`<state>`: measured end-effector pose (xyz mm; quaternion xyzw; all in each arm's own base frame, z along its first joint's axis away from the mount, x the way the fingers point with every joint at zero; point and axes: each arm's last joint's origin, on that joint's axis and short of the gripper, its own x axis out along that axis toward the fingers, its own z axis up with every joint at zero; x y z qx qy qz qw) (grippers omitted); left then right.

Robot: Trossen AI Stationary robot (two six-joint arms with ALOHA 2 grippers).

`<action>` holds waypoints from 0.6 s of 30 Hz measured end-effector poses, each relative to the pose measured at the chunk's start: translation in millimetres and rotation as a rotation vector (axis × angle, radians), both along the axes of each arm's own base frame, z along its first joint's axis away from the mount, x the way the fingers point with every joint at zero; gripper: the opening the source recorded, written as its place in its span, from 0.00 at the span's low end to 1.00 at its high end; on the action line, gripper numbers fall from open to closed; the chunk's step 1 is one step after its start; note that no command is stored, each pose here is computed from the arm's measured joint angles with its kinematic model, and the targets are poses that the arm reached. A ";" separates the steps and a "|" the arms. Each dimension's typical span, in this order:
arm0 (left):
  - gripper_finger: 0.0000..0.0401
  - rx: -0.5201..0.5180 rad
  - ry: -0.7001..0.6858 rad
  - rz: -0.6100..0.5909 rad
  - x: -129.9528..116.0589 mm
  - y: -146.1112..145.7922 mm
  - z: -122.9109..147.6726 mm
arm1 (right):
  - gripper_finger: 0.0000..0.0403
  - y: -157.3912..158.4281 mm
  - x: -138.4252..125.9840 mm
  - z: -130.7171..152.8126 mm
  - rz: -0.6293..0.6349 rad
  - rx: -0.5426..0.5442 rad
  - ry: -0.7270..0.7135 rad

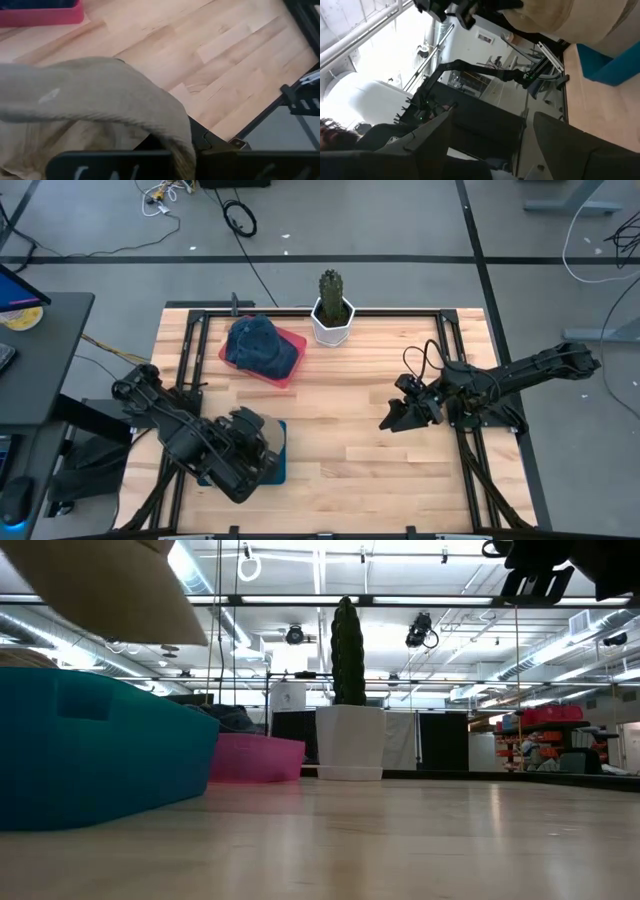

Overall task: Pick & Place hat
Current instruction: Put the brown cap into the blue bin

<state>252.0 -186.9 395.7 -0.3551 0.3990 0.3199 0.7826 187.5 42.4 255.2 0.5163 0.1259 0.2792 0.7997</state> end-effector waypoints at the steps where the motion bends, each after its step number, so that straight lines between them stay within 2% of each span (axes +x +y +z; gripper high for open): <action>1: 0.02 0.005 0.006 0.003 1.9 -1.5 -2.7 | 0.70 0.0 0.0 0.0 0.000 0.000 0.000; 18: 0.02 -0.017 0.137 -0.002 21.5 -17.6 -32.3 | 0.70 0.1 0.0 0.0 -0.001 -0.009 -0.007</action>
